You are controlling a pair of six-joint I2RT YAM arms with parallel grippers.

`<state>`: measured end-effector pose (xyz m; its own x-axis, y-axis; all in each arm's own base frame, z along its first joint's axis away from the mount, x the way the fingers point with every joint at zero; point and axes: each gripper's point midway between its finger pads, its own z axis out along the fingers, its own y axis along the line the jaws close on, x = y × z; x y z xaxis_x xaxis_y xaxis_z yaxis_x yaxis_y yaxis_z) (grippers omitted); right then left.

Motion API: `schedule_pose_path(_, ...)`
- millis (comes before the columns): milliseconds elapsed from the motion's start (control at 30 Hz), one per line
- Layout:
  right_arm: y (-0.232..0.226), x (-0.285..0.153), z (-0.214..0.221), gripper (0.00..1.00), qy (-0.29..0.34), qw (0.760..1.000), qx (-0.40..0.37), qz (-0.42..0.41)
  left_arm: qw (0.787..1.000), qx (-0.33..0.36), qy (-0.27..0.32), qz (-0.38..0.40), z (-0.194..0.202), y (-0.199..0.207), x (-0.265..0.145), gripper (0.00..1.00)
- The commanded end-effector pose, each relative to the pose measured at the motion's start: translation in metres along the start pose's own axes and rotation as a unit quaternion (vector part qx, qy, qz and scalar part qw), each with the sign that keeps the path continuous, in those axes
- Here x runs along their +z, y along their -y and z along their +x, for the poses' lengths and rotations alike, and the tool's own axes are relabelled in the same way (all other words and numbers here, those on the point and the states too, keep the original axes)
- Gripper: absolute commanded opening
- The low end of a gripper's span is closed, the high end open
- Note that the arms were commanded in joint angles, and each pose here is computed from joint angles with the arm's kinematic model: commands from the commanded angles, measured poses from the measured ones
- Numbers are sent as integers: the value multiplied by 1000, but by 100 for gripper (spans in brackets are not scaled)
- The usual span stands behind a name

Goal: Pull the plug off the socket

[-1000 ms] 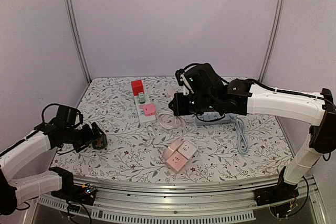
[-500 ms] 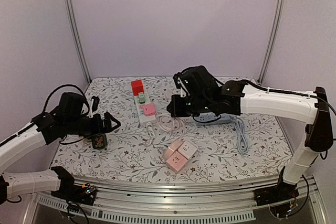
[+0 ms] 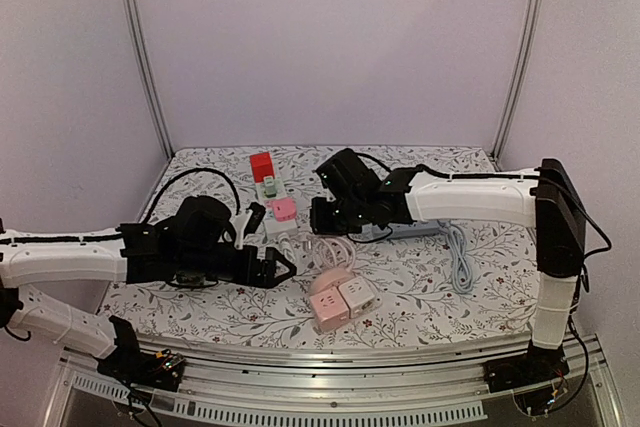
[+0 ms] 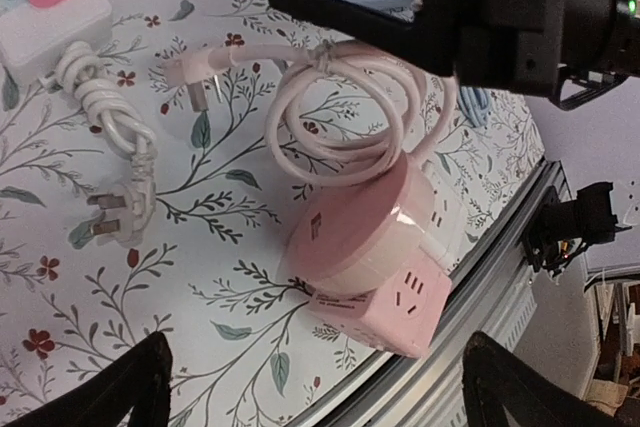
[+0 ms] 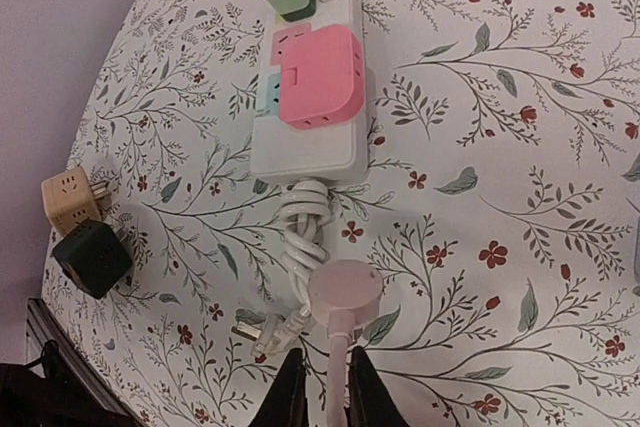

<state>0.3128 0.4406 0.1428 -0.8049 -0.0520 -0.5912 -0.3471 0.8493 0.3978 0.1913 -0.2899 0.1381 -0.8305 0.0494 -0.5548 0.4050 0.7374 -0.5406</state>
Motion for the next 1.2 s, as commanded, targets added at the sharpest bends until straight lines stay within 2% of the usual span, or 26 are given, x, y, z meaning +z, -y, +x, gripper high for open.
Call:
schedule_pose_path(0, 19, 23, 17, 18, -37, 999, 14, 21, 999, 25, 16, 18, -8, 27, 14, 99)
schedule_pose_path(100, 24, 19, 13, 27, -34, 999, 15, 24, 999, 40, 4, 17, -5, 33, 24, 100)
schedule_pose_path(200, 29, 8, 6, 41, -22, 999, 11, 31, 998, 58, -4, 22, -6, 43, 32, 100)
schedule_pose_path(400, 52, -35, 2, 64, 4, 999, 14, 51, 994, 99, -40, 32, 2, 63, 53, 99)
schedule_pose_path(567, 78, -73, 6, 76, 26, 997, 27, 73, 988, 131, -78, -6, 17, 62, 73, 100)
schedule_pose_path(733, 95, -103, 9, 81, 48, 994, 45, 82, 983, 148, -90, -67, 19, 49, 86, 100)
schedule_pose_path(900, 101, -119, 9, 81, 65, 993, 60, 82, 976, 171, -105, -81, 22, 52, 98, 98)
schedule_pose_path(1167, 103, -121, 7, 81, 68, 992, 59, 84, 969, 190, -120, -101, 22, 54, 109, 77)
